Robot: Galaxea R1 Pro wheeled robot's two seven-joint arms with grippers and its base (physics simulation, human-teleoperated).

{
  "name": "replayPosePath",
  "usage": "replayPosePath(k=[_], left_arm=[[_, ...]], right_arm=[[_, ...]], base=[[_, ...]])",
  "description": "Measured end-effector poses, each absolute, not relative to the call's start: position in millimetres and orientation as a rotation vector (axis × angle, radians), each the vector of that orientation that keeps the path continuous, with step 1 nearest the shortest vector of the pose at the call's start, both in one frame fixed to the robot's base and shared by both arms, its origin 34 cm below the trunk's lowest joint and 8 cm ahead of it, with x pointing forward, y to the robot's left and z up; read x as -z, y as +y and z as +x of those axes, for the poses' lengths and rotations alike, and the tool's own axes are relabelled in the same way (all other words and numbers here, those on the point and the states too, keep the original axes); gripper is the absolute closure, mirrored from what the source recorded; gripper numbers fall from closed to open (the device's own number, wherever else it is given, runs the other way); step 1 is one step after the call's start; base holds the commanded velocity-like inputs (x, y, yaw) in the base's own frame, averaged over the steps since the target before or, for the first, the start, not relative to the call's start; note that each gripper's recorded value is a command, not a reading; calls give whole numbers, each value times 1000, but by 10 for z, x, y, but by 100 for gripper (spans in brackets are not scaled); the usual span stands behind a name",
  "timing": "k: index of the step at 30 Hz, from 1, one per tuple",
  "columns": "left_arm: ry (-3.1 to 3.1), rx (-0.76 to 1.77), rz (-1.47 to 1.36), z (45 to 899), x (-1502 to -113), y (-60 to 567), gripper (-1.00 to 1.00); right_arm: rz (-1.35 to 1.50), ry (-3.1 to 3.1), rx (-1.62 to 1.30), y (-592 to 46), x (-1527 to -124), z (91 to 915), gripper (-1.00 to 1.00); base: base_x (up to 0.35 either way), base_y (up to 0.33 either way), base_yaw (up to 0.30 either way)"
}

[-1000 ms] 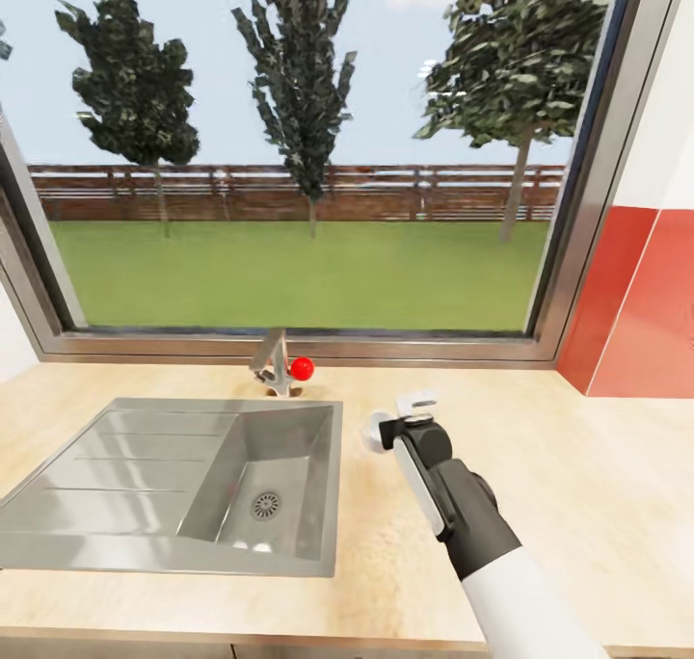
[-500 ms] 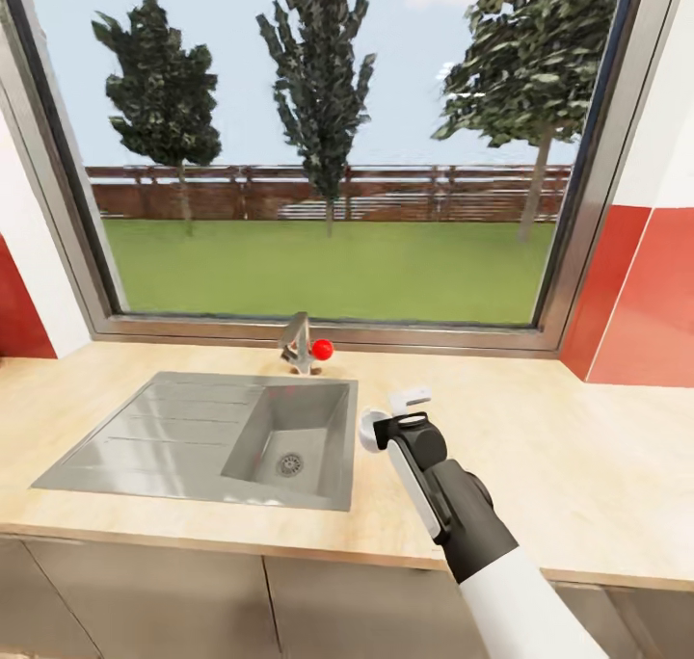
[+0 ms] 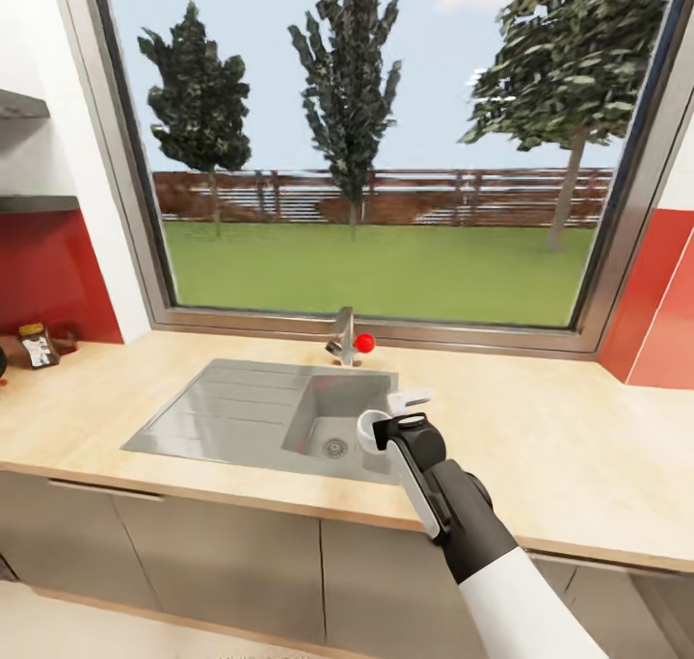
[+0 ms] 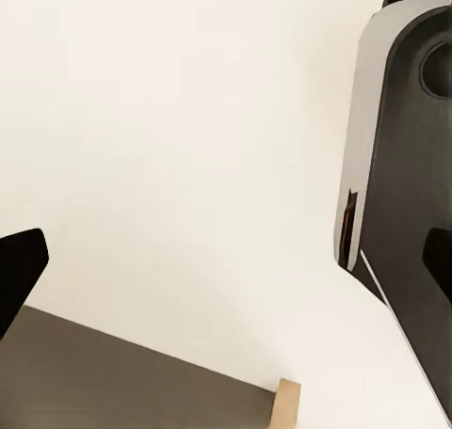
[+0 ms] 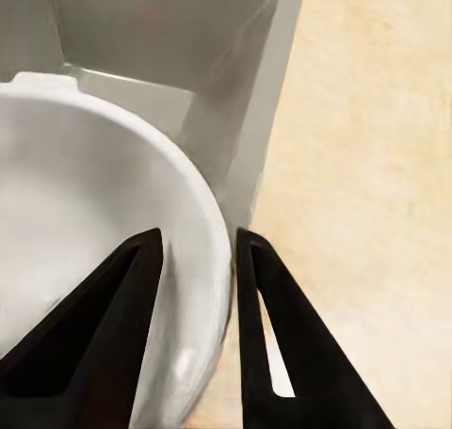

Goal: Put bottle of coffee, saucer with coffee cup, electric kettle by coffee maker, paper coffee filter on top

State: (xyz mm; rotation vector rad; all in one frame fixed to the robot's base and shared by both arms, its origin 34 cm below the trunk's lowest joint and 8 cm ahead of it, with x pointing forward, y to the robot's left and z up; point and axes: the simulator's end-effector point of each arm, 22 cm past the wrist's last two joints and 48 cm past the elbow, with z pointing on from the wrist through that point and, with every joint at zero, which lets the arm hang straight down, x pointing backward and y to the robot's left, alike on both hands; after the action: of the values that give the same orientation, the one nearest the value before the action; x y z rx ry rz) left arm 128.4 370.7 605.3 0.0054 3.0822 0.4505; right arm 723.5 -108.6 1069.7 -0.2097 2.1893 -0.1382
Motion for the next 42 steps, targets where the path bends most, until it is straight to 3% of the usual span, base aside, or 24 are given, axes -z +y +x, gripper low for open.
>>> replayPosePath(k=[10, 27, 35, 42], left_arm=[[3074, -449, 1, 1316, -6054, 3707, -100], [3070, -453, 5, 1336, -6057, 3728, -100], [3067, -462, 6, 1367, -6064, 3776, -100], [3066, -461, 8, 1374, -6065, 3784, -100]], right_arm=[[-228, 2176, 135, -1015, -10755, 7211, 100], [-287, 2165, 130, -858, -10742, 7161, 100], [-415, 2202, -241, -194, -10627, 6917, 100], [-610, 2215, -260, 228, -10342, 6566, 100]], base=[[-5, 302, 206], [0, 308, 12], [0, 308, 0], [0, 308, 0]])
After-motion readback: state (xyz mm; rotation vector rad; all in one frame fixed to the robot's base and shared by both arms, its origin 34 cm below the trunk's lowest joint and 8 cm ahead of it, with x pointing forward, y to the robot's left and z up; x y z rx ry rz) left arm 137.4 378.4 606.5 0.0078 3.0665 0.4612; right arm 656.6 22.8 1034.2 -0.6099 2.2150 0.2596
